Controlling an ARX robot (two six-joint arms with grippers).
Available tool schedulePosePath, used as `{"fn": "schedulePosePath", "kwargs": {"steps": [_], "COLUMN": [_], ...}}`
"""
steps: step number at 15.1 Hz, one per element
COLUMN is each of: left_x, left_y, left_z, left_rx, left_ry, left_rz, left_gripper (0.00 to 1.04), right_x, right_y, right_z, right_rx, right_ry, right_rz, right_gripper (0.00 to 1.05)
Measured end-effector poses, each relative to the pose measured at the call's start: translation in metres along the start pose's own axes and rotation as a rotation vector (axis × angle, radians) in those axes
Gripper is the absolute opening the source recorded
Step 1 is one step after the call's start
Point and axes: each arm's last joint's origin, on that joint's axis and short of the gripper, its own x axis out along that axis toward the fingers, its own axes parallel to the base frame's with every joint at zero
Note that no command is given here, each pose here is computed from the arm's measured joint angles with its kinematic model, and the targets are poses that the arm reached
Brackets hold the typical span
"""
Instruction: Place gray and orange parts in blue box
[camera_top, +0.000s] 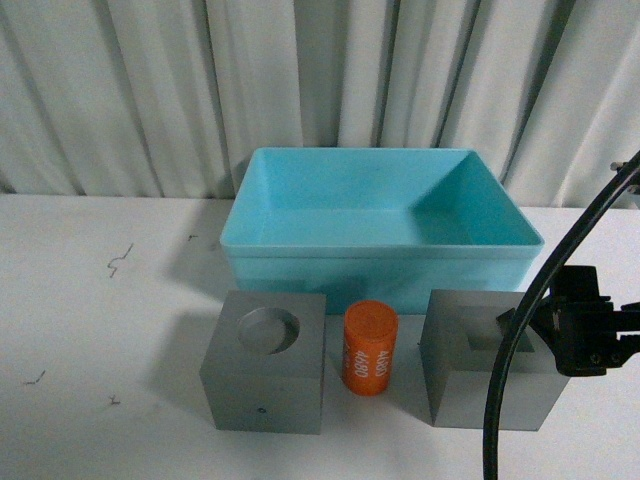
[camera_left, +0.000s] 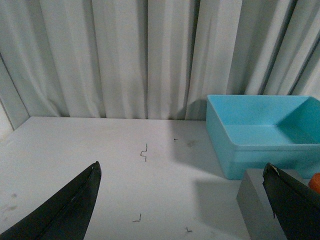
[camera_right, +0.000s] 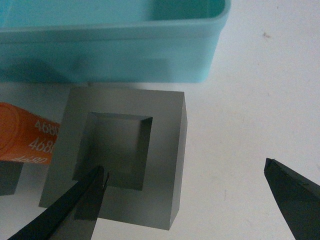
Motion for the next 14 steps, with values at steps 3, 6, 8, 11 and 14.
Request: {"fn": "schedulePosePath", "kwargs": {"steps": [3,6,8,11,14], "left_x": [0.000,0.000,0.000,0.000,0.000], "left_y": [0.000,0.000,0.000,0.000,0.000], "left_z": [0.000,0.000,0.000,0.000,0.000], "left_rx": [0.000,0.000,0.000,0.000,0.000], "left_ry": [0.000,0.000,0.000,0.000,0.000], "left_rz": [0.000,0.000,0.000,0.000,0.000], "left_gripper": [0.98,0.98,0.98,0.98,0.98], "right_x": [0.018,0.032,0.038,0.040,0.036], "right_y": [-0.001,0.000,0.002,0.010,0.011], "right_z": [-0.004,-0.004,-0.008,-0.008,-0.008], "right_rx": [0.076,0.135,0.160,0.178,0.188], "right_ry": [0.052,0.070,0.094,0.092,0.082], "right_rz": [-0.017,-0.043,-0.057,-0.045,-0.056], "right_gripper": [0.98,0.98,0.77,0.40,0.19]}}
